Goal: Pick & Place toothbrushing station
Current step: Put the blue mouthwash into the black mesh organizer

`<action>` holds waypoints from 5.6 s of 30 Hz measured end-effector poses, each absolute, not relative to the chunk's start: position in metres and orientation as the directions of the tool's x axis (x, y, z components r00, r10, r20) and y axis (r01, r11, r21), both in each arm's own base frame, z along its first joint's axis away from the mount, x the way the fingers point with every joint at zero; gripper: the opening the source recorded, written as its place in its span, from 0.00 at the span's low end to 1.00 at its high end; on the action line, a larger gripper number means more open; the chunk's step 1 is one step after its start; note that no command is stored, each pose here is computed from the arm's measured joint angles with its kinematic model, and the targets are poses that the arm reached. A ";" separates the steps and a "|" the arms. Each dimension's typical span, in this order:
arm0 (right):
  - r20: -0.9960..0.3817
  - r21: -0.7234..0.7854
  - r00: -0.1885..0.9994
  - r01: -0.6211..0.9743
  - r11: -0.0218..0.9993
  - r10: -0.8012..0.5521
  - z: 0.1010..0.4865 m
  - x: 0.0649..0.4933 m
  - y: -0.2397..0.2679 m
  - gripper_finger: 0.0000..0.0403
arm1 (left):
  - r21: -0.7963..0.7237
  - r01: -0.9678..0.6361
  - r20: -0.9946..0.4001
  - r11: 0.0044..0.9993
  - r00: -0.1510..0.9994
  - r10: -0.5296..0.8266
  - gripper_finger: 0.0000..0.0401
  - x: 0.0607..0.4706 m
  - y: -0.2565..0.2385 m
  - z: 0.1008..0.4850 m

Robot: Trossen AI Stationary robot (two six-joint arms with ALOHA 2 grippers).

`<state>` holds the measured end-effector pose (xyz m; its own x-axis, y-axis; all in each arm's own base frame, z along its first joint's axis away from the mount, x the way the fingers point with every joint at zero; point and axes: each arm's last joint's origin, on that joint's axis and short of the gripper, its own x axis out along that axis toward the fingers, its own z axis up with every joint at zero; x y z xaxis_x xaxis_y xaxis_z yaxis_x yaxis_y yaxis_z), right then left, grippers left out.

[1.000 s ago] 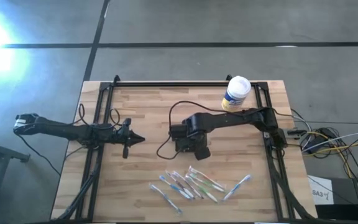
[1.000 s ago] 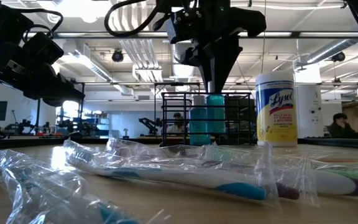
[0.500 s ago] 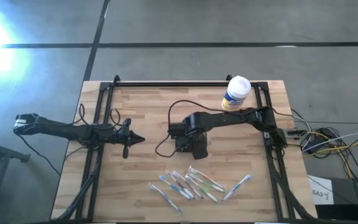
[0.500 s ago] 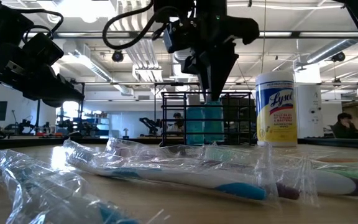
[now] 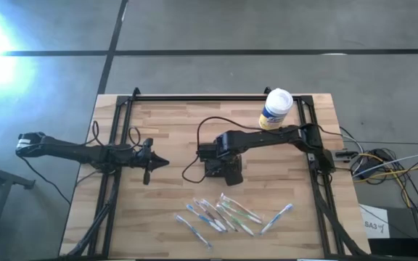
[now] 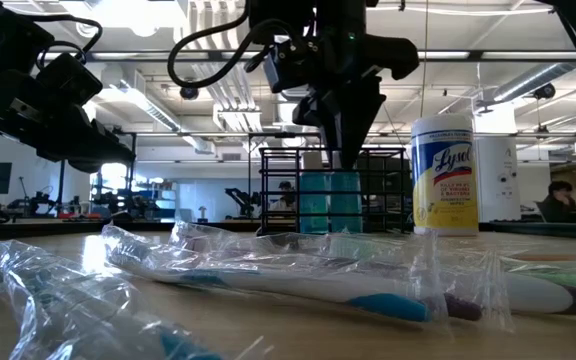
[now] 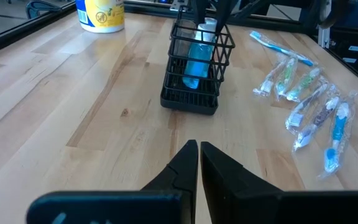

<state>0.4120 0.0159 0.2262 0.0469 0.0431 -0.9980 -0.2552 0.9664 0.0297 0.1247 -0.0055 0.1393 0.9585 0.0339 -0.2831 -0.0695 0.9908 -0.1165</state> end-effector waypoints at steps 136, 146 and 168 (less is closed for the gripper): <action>-0.935 -0.096 0.345 -0.035 0.995 -0.078 0.236 0.368 0.024 0.02 | -0.121 -0.076 -0.284 0.990 0.958 0.039 0.06 0.125 -0.005 0.139; -0.937 -0.080 0.343 -0.037 0.996 -0.062 0.237 0.367 0.031 0.02 | -0.121 -0.076 -0.284 0.990 0.958 0.039 0.06 0.125 -0.005 0.139; -0.944 -0.060 0.327 -0.057 0.997 -0.038 0.237 0.365 0.035 0.02 | -0.120 -0.079 -0.283 0.990 0.958 0.042 0.06 0.125 -0.005 0.139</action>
<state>0.3646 0.0353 0.2372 0.3270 -0.0378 -0.9443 -0.0571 0.9966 -0.0597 0.1246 -0.0053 0.1393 0.9581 0.0417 -0.2834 -0.0786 0.9896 -0.1202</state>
